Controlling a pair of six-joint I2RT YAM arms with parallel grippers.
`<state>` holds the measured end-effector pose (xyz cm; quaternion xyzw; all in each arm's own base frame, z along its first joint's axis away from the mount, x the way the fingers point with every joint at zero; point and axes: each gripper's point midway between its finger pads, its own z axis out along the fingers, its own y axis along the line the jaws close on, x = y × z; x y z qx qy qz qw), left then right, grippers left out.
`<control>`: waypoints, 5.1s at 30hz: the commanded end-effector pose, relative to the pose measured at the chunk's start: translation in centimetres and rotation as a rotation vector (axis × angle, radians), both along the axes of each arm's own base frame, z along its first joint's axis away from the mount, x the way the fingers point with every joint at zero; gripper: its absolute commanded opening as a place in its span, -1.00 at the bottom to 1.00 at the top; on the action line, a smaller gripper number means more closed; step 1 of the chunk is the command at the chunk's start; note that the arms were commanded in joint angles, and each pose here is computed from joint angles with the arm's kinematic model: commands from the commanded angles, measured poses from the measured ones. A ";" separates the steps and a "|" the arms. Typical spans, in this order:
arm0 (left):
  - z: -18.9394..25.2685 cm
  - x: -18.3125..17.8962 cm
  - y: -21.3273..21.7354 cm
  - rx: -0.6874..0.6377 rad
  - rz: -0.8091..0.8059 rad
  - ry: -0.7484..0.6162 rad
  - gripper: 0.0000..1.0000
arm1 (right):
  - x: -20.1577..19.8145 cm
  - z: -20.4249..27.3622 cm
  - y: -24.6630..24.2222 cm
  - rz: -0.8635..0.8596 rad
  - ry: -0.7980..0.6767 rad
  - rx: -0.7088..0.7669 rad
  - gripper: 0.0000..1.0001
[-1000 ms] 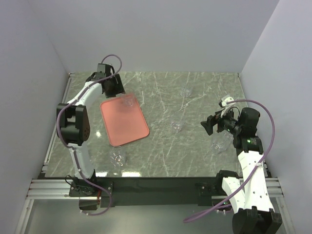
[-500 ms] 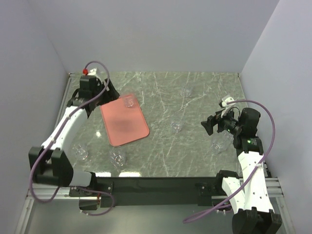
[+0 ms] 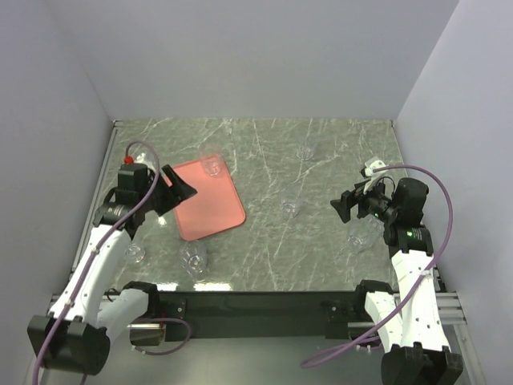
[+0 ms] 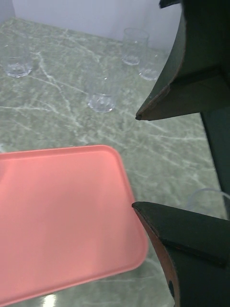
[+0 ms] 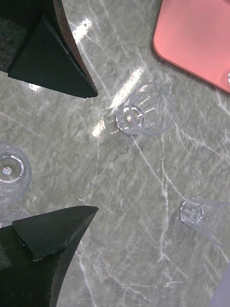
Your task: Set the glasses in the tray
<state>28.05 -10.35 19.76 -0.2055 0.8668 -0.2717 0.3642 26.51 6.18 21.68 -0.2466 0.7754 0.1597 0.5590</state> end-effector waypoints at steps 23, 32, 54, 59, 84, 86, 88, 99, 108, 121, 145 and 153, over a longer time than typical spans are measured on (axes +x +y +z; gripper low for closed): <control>-4.4 -9.2 -2.7 -0.138 0.051 0.324 0.47 | 0.1 1.1 -0.3 -0.012 -0.065 -0.018 1.00; -5.6 -10.2 -3.6 -0.050 0.085 0.432 0.45 | 0.1 1.2 -0.4 -0.017 -0.070 -0.022 1.00; -10.9 -10.6 -5.5 0.279 0.098 0.593 -0.68 | 0.1 1.3 -0.6 -0.027 -0.078 -0.031 1.00; -11.3 -10.6 -4.9 0.358 0.077 0.592 -0.99 | 0.1 1.4 -0.6 -0.026 -0.079 -0.031 1.00; -2.2 3.3 -2.9 0.512 -0.201 0.069 -0.99 | 0.0 1.2 -0.6 -0.023 -0.077 -0.030 1.00; -1.5 5.0 -2.6 0.529 -0.202 0.038 -0.99 | 0.0 1.3 -0.6 -0.025 -0.078 -0.030 1.00; -1.8 6.7 -2.2 0.556 -0.194 0.040 -0.99 | 0.0 1.2 -0.6 -0.025 -0.075 -0.029 1.00; -4.8 14.3 -0.1 0.633 -0.176 0.105 -0.99 | 0.1 1.2 -0.8 -0.030 -0.077 -0.031 1.00; -5.7 17.4 0.8 0.641 -0.176 0.131 -0.99 | 0.1 1.1 -0.8 -0.030 -0.075 -0.031 1.00; -7.2 19.3 0.0 0.616 -0.204 0.182 -0.99 | 0.2 1.0 -0.9 -0.034 -0.073 -0.033 1.00; -0.4 18.0 0.2 0.568 -0.140 0.014 0.13 | 0.3 0.6 -0.9 -0.029 -0.058 -0.033 1.00; 3.0 13.1 1.1 0.490 -0.090 -0.159 0.34 | -0.3 -0.1 0.6 0.069 -0.031 0.005 1.00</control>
